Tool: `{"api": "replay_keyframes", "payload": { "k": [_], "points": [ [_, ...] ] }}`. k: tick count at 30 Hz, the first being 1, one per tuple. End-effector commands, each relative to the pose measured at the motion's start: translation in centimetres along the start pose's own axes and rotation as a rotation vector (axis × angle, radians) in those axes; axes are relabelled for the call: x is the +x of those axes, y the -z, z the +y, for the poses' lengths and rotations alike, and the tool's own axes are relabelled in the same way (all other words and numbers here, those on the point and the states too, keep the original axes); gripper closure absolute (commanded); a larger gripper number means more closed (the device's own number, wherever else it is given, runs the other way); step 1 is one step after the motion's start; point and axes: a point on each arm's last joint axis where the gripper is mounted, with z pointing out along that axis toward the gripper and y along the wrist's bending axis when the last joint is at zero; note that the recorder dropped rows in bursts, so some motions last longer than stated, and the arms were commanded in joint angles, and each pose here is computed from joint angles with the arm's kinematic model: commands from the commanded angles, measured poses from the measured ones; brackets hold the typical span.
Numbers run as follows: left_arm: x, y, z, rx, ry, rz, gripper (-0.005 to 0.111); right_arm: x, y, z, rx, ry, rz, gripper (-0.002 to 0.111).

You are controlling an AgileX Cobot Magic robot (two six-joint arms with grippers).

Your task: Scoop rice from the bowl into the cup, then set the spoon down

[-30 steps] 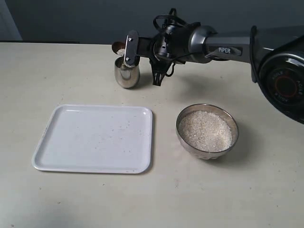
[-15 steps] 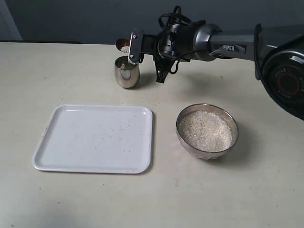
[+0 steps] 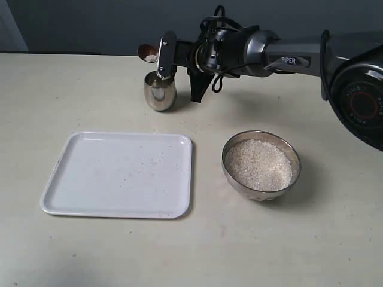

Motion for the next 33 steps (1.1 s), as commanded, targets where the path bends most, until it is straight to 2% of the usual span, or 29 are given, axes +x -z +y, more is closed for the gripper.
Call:
{"api": "replay_keyframes", "payload": {
  "k": [1, 33],
  "points": [
    [-0.29, 0.07, 0.0, 0.004, 0.001, -0.023, 0.106, 0.23, -0.18, -0.09, 0.01, 0.026, -0.002, 0.109],
    [-0.29, 0.07, 0.0, 0.004, 0.001, -0.023, 0.106, 1.2, -0.57, 0.05, 0.038, 0.039, 0.094, 0.109]
  ]
}}
